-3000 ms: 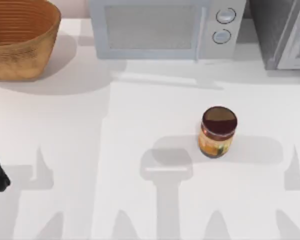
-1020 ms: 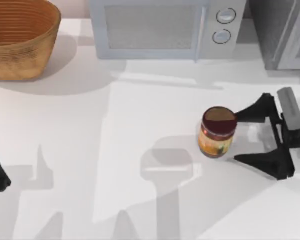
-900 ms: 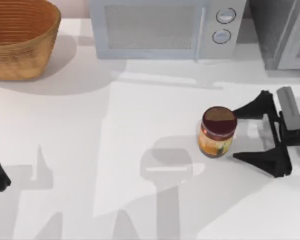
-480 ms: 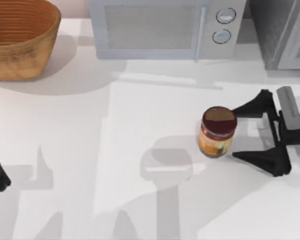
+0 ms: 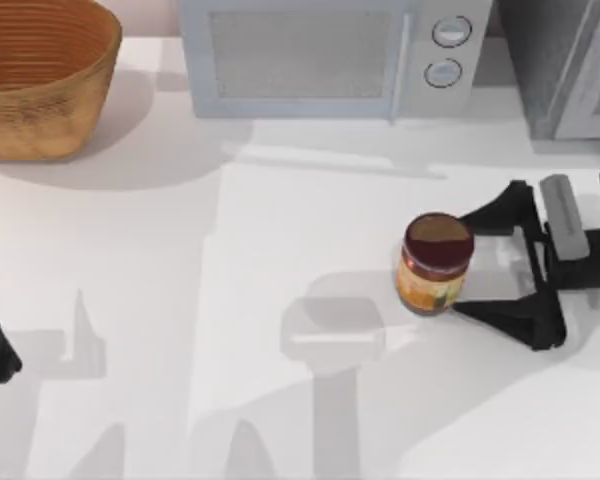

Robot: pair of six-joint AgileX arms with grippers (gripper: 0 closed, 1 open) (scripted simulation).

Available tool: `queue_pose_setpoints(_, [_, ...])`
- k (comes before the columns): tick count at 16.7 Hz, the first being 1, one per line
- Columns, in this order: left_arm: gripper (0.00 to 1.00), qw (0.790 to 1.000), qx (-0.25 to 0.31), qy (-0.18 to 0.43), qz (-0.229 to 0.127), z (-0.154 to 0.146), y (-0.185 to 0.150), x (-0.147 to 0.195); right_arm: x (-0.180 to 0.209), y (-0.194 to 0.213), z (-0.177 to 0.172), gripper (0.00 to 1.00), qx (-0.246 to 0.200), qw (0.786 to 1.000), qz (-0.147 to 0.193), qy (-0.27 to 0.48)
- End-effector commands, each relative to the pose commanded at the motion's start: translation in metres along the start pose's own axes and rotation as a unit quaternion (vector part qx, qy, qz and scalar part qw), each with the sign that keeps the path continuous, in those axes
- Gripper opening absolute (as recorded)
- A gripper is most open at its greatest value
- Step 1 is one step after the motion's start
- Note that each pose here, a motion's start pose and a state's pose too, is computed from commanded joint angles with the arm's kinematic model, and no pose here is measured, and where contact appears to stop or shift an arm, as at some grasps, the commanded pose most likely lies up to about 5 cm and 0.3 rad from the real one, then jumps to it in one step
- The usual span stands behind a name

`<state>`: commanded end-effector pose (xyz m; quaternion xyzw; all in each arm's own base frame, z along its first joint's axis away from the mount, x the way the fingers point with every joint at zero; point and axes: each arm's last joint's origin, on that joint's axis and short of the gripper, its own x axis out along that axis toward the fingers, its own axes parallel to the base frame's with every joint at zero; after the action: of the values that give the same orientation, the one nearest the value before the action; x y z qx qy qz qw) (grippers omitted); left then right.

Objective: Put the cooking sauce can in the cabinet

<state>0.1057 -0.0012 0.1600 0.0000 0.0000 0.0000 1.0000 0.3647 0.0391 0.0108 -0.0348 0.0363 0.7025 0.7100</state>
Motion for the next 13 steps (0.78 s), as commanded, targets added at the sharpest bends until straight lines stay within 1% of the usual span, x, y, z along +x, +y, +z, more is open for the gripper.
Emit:
queue_pose_setpoints(5, [1.0, 1.0, 0.0, 0.0, 0.0, 0.0, 0.0, 0.0, 0.017, -0.001, -0.004, 1.0, -0.001, 1.0, 0.001, 0.001])
queue_pose_setpoints(13, [1.0, 1.0, 0.0, 0.0, 0.0, 0.0, 0.0, 0.0, 0.048, 0.008, 0.012, 1.0, -0.001, 1.0, 0.0, 0.0])
